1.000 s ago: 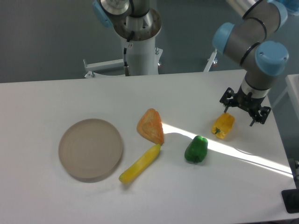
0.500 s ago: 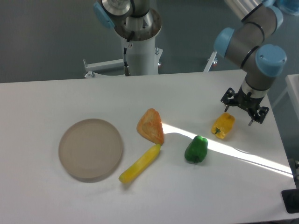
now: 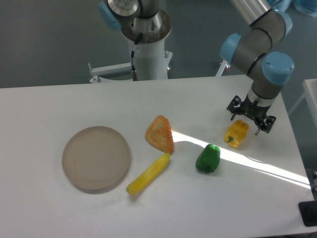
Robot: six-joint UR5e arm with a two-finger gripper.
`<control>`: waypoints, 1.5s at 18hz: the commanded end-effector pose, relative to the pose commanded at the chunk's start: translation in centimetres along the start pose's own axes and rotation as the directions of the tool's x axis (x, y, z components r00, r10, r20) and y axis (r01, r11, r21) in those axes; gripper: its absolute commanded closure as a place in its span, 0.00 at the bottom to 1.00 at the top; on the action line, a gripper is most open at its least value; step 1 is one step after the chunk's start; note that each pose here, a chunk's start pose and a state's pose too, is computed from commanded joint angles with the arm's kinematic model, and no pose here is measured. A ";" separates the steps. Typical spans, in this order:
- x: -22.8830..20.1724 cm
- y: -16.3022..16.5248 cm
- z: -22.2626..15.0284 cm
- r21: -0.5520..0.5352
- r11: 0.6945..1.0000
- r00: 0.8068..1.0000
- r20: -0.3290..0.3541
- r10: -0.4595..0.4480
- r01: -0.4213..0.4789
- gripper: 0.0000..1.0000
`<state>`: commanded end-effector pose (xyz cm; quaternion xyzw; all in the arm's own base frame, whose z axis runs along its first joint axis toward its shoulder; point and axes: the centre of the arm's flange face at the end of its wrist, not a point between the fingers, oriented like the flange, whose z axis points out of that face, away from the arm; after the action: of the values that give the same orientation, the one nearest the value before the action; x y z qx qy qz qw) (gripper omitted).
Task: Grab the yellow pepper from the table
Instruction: 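Lower the gripper onto the yellow bell pepper and close on it, then lift the gripped yellow bell pepper off the table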
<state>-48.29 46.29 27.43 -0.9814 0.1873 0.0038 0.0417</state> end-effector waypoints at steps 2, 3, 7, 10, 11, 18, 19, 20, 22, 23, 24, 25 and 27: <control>0.1 -0.1 0.1 0.000 1.000 1.000 -0.002 -0.003 0.003 0.00; 0.1 -0.2 0.2 -0.001 1.000 1.000 -0.005 -0.003 0.003 0.00; 0.5 -0.2 0.6 0.000 1.000 1.000 0.000 -0.003 0.003 0.00; 0.6 -0.1 0.9 0.004 1.000 1.000 0.010 -0.002 0.002 0.00; 0.6 -0.1 0.9 0.004 1.000 1.000 0.010 -0.002 0.002 0.04; 0.2 -0.3 0.2 0.023 1.000 1.000 0.025 0.010 -0.010 0.61; 0.2 -0.4 0.2 0.025 1.000 1.000 0.026 0.010 -0.011 0.61; 0.2 -0.4 0.2 0.025 1.000 1.000 0.026 0.010 -0.011 0.61; 0.0 -0.4 -0.1 0.026 1.000 0.999 0.033 0.012 -0.013 0.61; -0.2 -0.6 -0.6 0.029 0.999 0.999 0.041 0.013 -0.014 0.61; -0.5 -1.2 -1.3 0.036 0.999 0.998 0.056 0.018 -0.020 0.61; -0.5 -2.5 -2.1 0.042 0.998 0.997 0.074 0.038 -0.041 0.61; -0.9 -5.5 -4.7 0.051 0.996 0.990 0.125 0.064 -0.071 0.61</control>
<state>-47.17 51.36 32.55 -0.9709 0.2177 0.0605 0.0799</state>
